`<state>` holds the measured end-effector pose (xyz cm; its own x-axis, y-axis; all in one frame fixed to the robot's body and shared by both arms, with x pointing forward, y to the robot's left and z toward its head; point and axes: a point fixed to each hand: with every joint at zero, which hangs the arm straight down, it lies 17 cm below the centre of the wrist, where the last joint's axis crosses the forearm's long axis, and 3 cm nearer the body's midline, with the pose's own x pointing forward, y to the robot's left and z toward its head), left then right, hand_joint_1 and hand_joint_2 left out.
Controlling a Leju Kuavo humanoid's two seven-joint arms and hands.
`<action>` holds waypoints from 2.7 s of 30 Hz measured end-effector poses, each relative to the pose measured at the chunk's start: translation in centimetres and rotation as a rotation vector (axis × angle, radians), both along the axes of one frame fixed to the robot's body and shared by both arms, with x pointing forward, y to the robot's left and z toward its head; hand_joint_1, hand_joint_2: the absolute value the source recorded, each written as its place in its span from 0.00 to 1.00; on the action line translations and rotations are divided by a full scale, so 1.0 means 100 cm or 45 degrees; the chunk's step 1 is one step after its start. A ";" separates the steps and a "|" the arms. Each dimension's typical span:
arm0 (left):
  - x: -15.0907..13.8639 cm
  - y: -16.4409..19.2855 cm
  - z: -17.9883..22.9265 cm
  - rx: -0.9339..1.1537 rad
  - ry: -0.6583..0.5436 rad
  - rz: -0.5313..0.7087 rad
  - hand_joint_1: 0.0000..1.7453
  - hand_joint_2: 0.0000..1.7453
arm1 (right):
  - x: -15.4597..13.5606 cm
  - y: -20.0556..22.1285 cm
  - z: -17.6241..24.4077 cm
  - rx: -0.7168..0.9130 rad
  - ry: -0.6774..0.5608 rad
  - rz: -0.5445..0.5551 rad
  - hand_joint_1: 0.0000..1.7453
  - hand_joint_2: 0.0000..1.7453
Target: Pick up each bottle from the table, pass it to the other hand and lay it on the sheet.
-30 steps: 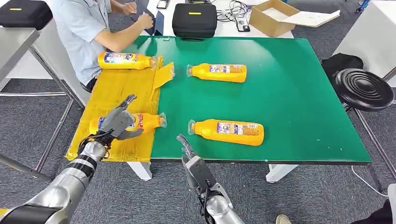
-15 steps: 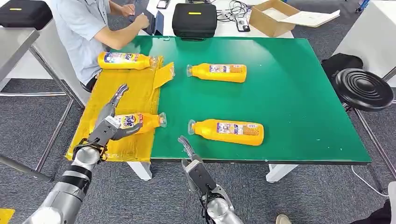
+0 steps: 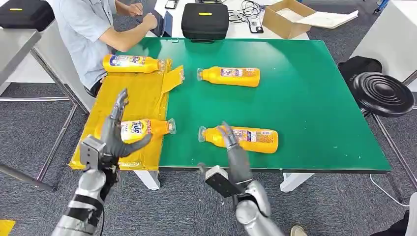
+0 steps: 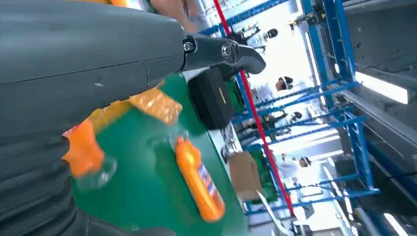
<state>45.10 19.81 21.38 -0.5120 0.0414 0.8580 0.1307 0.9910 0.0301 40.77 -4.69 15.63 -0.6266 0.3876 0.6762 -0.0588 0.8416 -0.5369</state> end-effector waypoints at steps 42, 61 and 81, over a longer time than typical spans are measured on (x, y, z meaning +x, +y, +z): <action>-0.039 -0.041 -0.004 -0.185 0.039 -0.102 0.00 1.00 | 0.086 -0.127 -0.030 -0.544 0.018 -0.318 0.00 1.00; -0.039 -0.067 -0.002 -0.144 0.060 -0.162 0.00 1.00 | 0.113 -0.158 -0.096 -0.863 0.229 -0.444 0.00 1.00; -0.039 -0.088 0.008 -0.181 0.046 -0.292 0.00 1.00 | 0.117 -0.139 -0.125 -1.106 0.314 -0.214 0.00 1.00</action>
